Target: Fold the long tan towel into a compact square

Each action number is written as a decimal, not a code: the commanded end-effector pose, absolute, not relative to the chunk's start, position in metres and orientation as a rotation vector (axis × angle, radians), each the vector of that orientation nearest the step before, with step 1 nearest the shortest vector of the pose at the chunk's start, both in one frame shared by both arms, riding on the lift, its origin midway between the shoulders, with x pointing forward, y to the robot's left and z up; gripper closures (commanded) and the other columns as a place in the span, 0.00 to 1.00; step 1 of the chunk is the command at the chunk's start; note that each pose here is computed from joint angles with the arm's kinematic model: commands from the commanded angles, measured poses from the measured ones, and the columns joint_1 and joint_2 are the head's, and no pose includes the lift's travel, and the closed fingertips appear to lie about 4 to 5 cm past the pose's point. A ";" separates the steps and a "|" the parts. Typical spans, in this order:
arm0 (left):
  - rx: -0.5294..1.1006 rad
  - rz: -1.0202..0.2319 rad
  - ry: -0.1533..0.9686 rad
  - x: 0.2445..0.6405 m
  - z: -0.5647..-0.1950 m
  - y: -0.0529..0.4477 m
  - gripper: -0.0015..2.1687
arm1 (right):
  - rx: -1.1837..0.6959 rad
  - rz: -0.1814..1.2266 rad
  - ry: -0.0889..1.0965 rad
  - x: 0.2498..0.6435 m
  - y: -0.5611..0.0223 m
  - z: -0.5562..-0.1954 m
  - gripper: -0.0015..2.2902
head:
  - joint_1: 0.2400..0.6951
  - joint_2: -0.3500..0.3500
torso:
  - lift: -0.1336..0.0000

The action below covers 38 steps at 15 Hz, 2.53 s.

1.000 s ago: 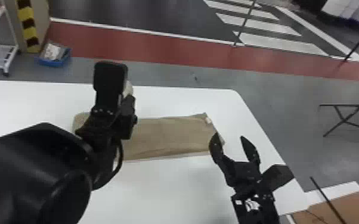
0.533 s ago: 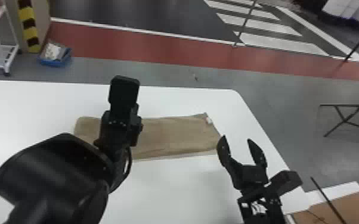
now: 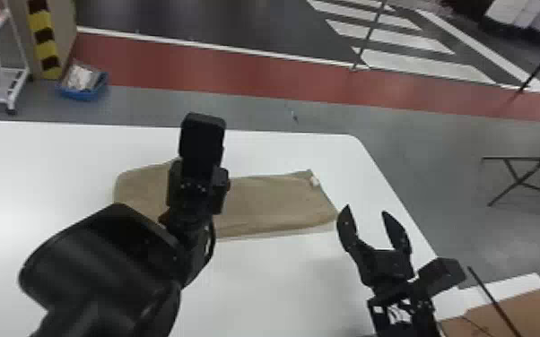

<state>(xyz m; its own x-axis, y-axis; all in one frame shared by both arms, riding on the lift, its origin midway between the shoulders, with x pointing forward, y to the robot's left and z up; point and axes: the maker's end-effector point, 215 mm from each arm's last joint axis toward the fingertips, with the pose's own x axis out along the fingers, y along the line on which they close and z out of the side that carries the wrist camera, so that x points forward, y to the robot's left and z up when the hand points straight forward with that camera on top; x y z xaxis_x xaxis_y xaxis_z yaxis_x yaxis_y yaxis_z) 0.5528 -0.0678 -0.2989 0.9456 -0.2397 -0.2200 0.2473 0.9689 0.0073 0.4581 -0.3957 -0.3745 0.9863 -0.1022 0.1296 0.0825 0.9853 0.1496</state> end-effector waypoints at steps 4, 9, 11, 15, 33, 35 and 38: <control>0.043 -0.258 0.210 0.556 -0.325 -0.081 0.63 | 0.153 -0.100 -0.132 0.455 -0.404 -0.378 0.03 | 1.00 0.00 | 0.07; 0.047 -0.307 0.233 0.544 -0.346 -0.100 0.15 | 0.151 -0.103 -0.124 0.454 -0.408 -0.384 0.03 | 1.00 0.00 | 0.07; 0.045 -0.349 0.245 0.539 -0.350 -0.112 0.02 | 0.147 -0.110 -0.137 0.452 -0.412 -0.382 0.03 | 1.00 0.00 | 0.07; 0.027 -0.377 0.244 0.536 -0.347 -0.120 0.03 | 0.148 -0.109 -0.144 0.452 -0.410 -0.380 0.03 | 1.00 0.00 | 0.07; -0.015 -0.029 0.061 0.542 -0.332 0.138 0.04 | -0.026 0.204 0.387 0.581 -0.209 -0.443 0.15 | 1.00 0.37 | 0.07; -0.017 -0.029 0.059 0.541 -0.331 0.138 0.04 | -0.030 0.204 0.402 0.581 -0.207 -0.447 0.21 | 1.00 0.40 | 0.07; -0.026 -0.032 0.056 0.540 -0.328 0.136 0.04 | -0.036 0.212 0.448 0.575 -0.203 -0.460 0.21 | 1.00 0.40 | 0.07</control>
<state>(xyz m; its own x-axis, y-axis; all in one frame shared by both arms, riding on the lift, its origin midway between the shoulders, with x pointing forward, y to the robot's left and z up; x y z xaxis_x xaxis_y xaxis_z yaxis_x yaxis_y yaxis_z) 0.5408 0.1366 -0.3292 0.9980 -0.0317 -0.0555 0.0304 0.9993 -0.0229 0.5776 -0.2062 -0.4549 0.8880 0.1908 -0.4184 -0.2049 0.9787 0.0116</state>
